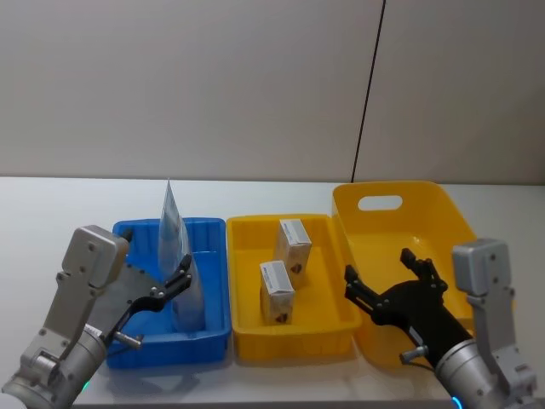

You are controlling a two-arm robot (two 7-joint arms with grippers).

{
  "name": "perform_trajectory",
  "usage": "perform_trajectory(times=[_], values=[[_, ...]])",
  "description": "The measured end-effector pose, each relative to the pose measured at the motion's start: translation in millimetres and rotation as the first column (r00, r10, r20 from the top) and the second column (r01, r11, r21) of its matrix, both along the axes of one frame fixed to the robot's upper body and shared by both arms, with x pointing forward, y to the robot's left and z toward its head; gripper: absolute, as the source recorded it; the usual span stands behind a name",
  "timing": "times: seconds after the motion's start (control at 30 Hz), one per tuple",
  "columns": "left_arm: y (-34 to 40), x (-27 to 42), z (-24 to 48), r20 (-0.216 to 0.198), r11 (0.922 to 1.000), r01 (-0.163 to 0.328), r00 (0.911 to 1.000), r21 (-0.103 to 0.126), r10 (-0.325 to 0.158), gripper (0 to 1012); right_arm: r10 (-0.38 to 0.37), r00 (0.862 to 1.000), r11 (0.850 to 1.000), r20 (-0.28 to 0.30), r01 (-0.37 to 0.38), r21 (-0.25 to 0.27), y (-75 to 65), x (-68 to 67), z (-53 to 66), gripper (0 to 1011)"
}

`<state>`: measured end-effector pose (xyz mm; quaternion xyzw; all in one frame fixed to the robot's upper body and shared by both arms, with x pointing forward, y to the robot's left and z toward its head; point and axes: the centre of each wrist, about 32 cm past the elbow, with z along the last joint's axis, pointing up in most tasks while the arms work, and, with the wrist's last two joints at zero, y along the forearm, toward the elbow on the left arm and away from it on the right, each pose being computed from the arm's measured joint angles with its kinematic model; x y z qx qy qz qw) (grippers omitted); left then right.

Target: Bimanual collaborative sorting of washing and personal care products

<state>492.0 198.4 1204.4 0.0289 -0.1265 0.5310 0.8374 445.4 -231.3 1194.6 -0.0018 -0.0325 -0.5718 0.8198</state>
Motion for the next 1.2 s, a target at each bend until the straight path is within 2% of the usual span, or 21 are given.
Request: perform_trajectory(times=[0.3, 0.6, 0.87, 1.0, 1.03, 1.2], values=[[0.0, 0.0, 0.0, 0.000, 1.0000, 0.000, 1.0000, 0.000, 0.000, 1001, 0.027, 0.996, 0.999, -0.083, -0.031, -0.043, 15.1, 10.5, 15.3, 1003], [0.0, 0.0, 0.0, 0.000, 1.0000, 0.000, 1.0000, 0.000, 0.000, 1001, 0.051, 0.978, 0.992, -0.204, -0.074, -0.106, 37.0, 32.2, 26.9, 1003], [0.0, 0.0, 0.0, 0.000, 1.0000, 0.000, 1.0000, 0.000, 0.000, 1001, 0.048, 0.952, 0.982, -0.302, -0.101, -0.161, 62.5, 60.4, 23.1, 1003], [0.0, 0.0, 0.0, 0.000, 1.0000, 0.000, 1.0000, 0.000, 0.000, 1001, 0.043, 0.945, 0.979, -0.325, -0.105, -0.175, 70.3, 68.1, 19.4, 1003], [0.0, 0.0, 0.0, 0.000, 1.0000, 0.000, 1.0000, 0.000, 0.000, 1001, 0.037, 0.940, 0.977, -0.340, -0.105, -0.183, 76.4, 74.5, 17.0, 1003], [0.0, 0.0, 0.0, 0.000, 1.0000, 0.000, 1.0000, 0.000, 0.000, 1001, 0.028, 0.934, 0.976, -0.356, -0.103, -0.193, 84.7, 83.0, 13.9, 1003]])
